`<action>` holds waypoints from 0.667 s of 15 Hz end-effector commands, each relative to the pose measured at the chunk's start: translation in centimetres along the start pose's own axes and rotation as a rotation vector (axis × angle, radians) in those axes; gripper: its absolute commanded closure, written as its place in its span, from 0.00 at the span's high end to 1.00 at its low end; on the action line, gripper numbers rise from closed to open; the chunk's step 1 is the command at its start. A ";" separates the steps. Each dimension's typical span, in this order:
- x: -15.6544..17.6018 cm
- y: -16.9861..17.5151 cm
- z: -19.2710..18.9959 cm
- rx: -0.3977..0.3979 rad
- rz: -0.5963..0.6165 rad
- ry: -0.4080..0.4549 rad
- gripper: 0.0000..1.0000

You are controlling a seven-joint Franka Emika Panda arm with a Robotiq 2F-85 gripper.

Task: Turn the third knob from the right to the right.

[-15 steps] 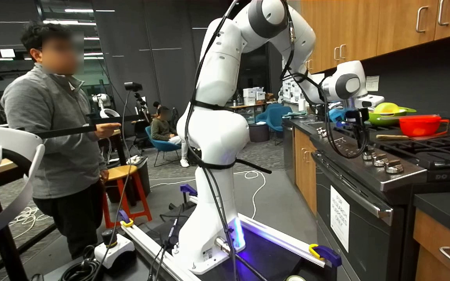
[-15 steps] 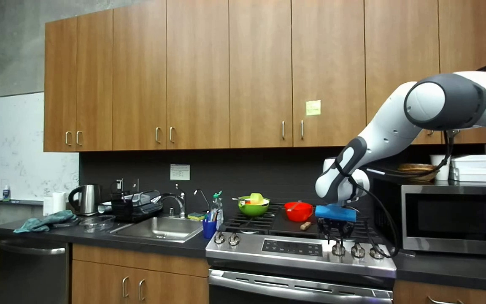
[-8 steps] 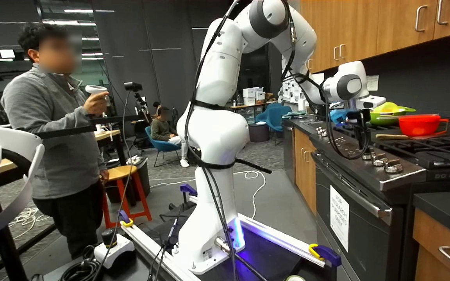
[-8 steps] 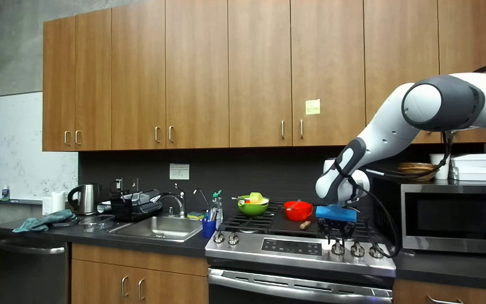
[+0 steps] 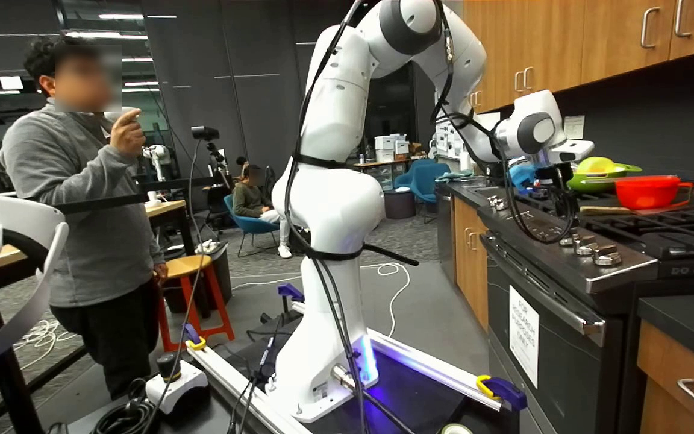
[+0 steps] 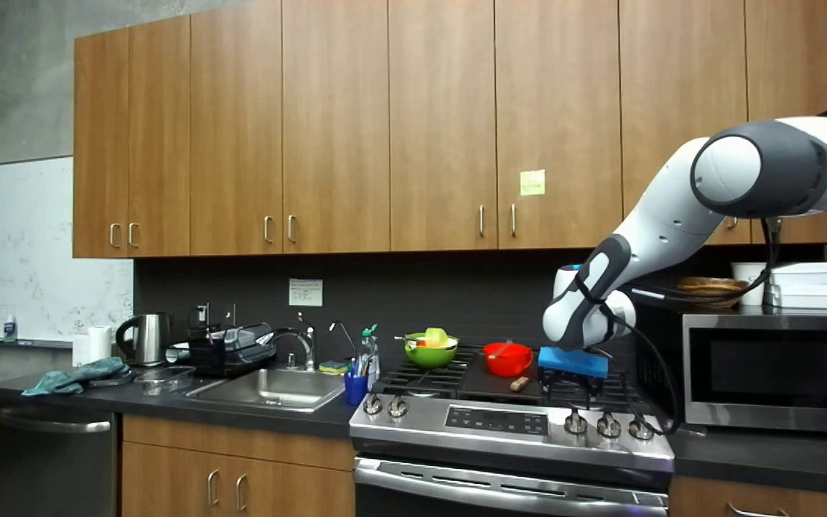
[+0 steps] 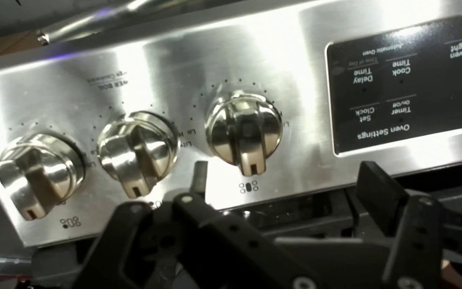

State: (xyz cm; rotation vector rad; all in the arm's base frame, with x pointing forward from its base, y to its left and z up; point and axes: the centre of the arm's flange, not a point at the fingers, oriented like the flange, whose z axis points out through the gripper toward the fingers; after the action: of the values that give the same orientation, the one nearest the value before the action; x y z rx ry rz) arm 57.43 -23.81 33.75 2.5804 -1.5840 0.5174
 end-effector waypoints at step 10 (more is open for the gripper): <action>-6.6 6.5 -7.6 0.186 0.011 0.261 1.00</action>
State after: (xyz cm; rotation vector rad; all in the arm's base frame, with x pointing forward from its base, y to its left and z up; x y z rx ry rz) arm 50.96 -21.67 36.92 2.5272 -1.5130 0.9178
